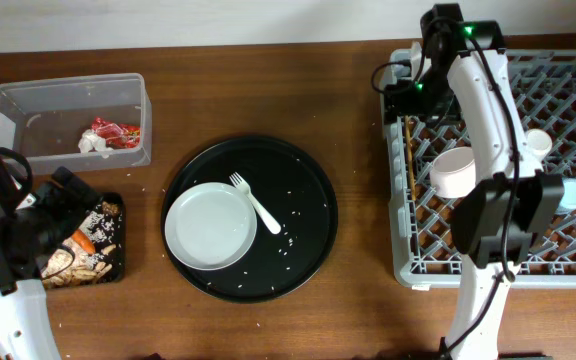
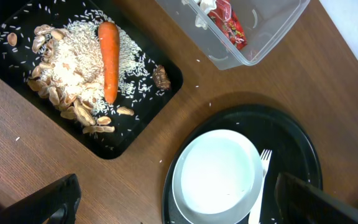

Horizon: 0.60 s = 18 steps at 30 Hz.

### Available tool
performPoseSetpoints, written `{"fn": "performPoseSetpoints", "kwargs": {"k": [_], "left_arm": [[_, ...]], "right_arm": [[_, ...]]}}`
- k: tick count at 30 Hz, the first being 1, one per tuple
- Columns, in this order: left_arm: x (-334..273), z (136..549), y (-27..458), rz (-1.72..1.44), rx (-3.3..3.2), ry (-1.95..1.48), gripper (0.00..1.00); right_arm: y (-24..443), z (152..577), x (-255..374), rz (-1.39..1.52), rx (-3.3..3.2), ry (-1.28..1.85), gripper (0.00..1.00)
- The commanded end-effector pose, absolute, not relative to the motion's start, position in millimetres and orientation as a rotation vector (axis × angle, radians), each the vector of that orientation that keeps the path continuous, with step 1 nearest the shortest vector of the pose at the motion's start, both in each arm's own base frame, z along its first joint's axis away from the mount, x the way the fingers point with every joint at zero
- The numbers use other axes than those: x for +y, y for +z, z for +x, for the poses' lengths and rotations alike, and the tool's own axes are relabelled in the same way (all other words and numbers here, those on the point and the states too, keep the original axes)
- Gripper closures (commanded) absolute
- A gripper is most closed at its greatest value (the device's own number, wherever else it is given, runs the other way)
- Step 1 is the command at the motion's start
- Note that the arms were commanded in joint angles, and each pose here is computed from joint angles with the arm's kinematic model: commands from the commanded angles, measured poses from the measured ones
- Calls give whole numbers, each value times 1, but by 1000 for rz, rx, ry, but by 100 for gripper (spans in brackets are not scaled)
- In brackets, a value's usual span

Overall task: Sort waste into correct bins and load items into the dishwasher rack
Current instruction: 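Reach the right gripper to the white fork and grasp its handle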

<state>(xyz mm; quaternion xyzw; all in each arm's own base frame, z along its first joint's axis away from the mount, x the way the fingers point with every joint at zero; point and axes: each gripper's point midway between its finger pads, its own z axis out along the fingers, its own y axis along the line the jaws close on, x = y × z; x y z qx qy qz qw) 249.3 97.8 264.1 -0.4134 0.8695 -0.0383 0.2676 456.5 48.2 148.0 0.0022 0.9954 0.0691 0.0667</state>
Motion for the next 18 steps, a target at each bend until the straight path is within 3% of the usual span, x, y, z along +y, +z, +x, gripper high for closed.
{"fn": "performPoseSetpoints", "kwargs": {"k": [1,4,13,18], "left_arm": [[98,249,263,-1102,2353,-107,1],[97,249,263,-1102,2353,-107,1],[98,249,263,-1102,2353,-107,1],[98,249,263,-1102,2353,-107,1]], "right_arm": [[180,443,118,-249,2922,356,15],[148,412,173,-527,2991,211,15],[67,341,262,-917,3029,186,17],[37,331,288,-1025,2932,132,18]]}}
